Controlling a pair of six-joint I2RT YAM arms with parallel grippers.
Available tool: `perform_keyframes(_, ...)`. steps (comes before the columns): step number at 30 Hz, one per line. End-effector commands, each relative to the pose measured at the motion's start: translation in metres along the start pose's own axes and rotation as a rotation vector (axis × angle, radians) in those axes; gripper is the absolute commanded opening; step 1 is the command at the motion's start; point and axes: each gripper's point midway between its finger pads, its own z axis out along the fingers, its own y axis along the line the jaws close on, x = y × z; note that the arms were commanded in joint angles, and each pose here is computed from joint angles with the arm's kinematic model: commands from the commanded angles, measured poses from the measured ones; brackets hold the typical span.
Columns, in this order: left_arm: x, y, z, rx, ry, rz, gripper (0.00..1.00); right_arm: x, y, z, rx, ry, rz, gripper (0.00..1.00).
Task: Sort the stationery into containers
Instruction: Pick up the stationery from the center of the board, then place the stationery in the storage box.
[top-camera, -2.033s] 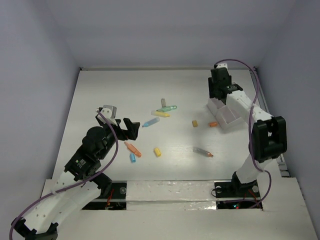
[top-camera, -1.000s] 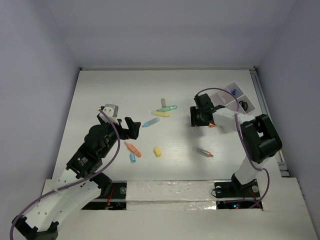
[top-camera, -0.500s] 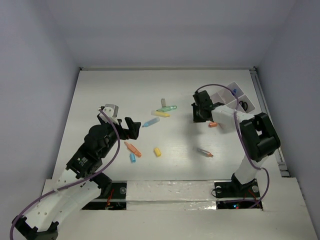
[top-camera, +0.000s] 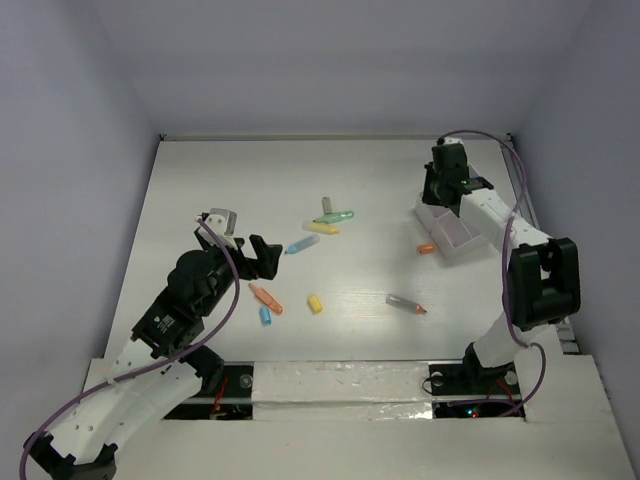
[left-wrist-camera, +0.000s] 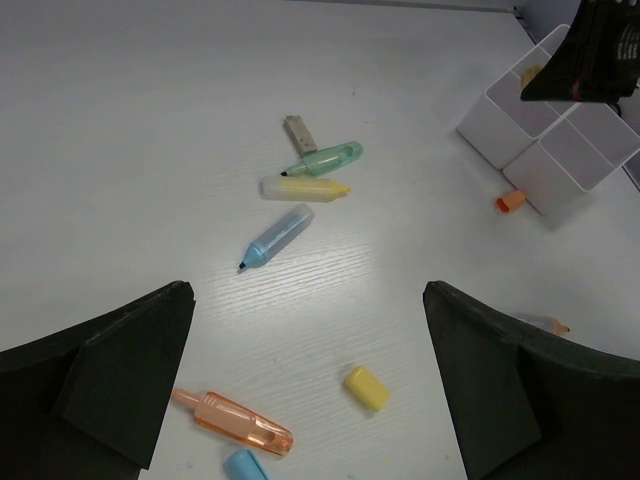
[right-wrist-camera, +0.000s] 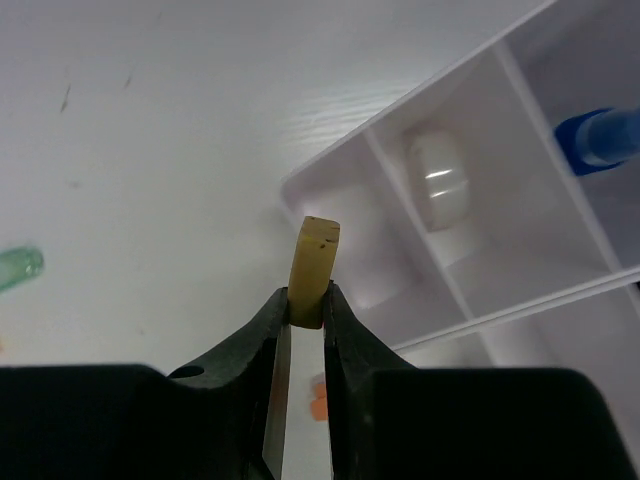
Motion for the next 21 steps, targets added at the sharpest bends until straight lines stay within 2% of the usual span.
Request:
perform_keyframes(1, -0.022, -0.007, -0.002, 0.030, -0.070, -0.009, 0.99, -0.027, -0.012, -0.003, 0.025, -0.029, -0.033, 0.04)
perform_keyframes(11, -0.020, -0.008, -0.001, 0.032, -0.063, -0.007, 0.99, -0.028, -0.035, 0.012, 0.089, 0.011, -0.049, 0.09)
perform_keyframes(14, -0.020, -0.007, -0.001, 0.030, -0.065, -0.008, 0.99, -0.026, -0.041, 0.013, 0.109, 0.024, -0.049, 0.16)
perform_keyframes(21, -0.021, -0.007, -0.001, 0.029, -0.067, -0.008, 0.99, -0.031, -0.039, 0.007, 0.096, 0.013, -0.046, 0.46)
